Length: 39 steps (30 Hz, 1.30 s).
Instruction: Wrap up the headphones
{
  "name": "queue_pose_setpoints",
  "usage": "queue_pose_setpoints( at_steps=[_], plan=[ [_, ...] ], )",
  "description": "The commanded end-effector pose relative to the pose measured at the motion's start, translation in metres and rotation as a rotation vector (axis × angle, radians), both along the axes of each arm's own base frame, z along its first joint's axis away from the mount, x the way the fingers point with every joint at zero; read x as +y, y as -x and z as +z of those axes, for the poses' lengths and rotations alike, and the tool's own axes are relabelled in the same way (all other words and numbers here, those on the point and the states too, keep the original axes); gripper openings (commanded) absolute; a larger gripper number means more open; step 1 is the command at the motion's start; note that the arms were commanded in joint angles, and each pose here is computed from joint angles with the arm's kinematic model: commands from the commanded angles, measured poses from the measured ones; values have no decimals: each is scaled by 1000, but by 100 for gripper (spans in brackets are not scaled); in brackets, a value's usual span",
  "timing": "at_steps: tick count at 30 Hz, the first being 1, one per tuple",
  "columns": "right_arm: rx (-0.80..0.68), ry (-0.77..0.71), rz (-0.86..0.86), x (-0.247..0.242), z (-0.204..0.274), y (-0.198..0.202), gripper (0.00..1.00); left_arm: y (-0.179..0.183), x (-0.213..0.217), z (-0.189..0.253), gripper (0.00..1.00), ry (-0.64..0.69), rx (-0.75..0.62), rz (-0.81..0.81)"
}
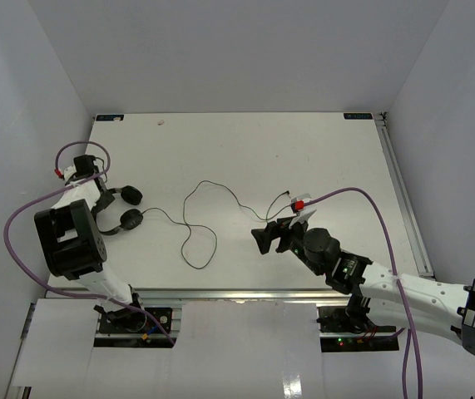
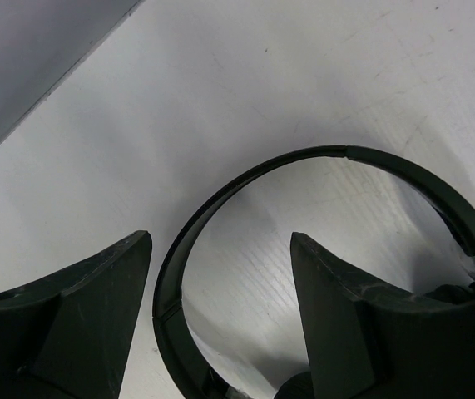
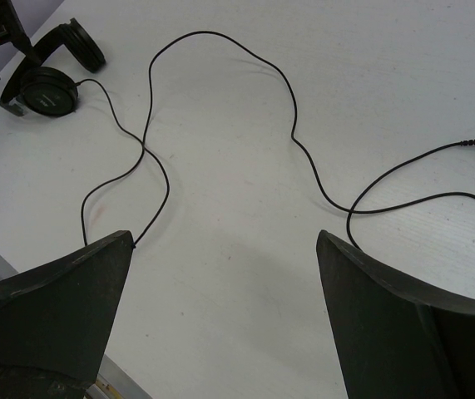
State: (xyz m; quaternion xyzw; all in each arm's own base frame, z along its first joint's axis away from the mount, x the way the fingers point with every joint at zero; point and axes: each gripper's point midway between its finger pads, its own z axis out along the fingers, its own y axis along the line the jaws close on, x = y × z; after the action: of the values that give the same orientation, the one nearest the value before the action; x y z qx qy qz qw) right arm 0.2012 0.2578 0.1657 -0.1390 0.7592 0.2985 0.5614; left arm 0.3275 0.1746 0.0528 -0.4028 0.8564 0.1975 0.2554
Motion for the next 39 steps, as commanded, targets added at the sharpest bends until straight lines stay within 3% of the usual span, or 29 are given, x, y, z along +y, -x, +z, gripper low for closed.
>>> queue_pose_setpoints(
  at_steps=[1,14,24,27,33,39],
  plan=[
    [-42,-52,-5,1,17,-2,98,6,12,-6,78,11,12,44],
    [-48,-61,-10,-1,21,-1,98,-6,-9,-30,66,127,21,-59],
    [-56,-72,-25,-6,25,-2,98,-14,-57,-47,21,196,94,-115],
    [-61,-86,-25,-7,30,-1,98,-26,-90,-46,1,213,81,-170],
    [-64,-86,-37,-9,29,-2,99,-47,-184,-42,0,249,37,-296],
    [-59,-82,-38,-9,30,-2,99,-48,-247,-37,0,202,33,-407]
  ],
)
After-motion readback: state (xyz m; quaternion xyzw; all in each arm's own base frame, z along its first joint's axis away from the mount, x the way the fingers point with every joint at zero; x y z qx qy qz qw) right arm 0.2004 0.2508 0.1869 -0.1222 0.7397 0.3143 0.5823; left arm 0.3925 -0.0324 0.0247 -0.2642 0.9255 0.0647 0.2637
